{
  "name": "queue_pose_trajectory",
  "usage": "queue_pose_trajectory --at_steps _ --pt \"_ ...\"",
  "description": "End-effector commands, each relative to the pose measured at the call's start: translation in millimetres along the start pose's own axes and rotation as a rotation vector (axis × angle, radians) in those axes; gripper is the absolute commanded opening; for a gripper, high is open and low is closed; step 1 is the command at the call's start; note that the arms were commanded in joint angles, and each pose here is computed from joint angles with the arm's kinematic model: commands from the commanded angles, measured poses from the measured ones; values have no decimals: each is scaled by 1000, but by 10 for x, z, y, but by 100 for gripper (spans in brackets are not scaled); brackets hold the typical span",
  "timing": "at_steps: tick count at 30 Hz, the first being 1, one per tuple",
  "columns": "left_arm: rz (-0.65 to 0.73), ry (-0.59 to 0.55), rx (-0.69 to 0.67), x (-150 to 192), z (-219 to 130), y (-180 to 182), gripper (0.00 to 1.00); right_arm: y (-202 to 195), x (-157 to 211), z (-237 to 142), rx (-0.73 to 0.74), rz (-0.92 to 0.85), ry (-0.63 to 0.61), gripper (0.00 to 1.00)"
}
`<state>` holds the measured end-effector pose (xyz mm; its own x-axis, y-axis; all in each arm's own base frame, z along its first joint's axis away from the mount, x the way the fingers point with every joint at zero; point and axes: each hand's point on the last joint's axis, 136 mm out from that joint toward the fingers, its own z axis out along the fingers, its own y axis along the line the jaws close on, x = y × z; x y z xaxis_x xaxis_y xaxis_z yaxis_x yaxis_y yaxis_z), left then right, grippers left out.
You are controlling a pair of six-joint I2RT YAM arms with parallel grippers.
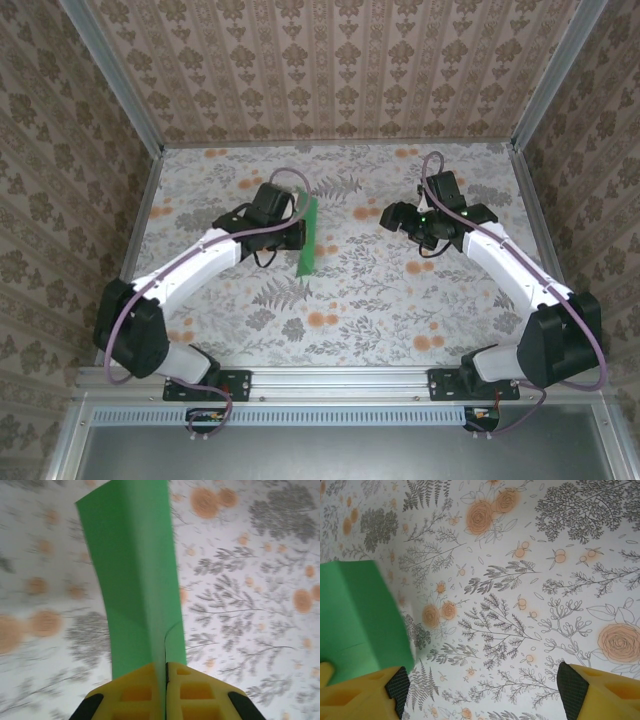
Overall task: Fold a paper plane with a square sheet of paper (pick it up from the middle)
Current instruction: Turn over the paper at the center of the table.
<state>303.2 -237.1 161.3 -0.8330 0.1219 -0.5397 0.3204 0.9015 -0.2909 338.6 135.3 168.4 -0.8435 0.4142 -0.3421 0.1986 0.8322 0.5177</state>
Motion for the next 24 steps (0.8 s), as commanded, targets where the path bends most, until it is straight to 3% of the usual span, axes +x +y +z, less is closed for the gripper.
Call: queue_pose_trajectory --at_steps 1,7,12,17,24 --pt "141 83 -288 124 -305 493 6 -41 -43 -102 44 33 -14 84" --pt "217 107 -558 -15 -495 798 7 -77 -22 -61 56 30 -6 87" --pt "319 182 -750 -36 -375 888 6 -167 19 -3 79 9 -7 88" --pt "429 274 -897 -32 -39 875 6 -290 62 78 108 -4 -5 89" --pt "535 363 -939 93 531 618 6 -492 80 188 185 -25 12 89"
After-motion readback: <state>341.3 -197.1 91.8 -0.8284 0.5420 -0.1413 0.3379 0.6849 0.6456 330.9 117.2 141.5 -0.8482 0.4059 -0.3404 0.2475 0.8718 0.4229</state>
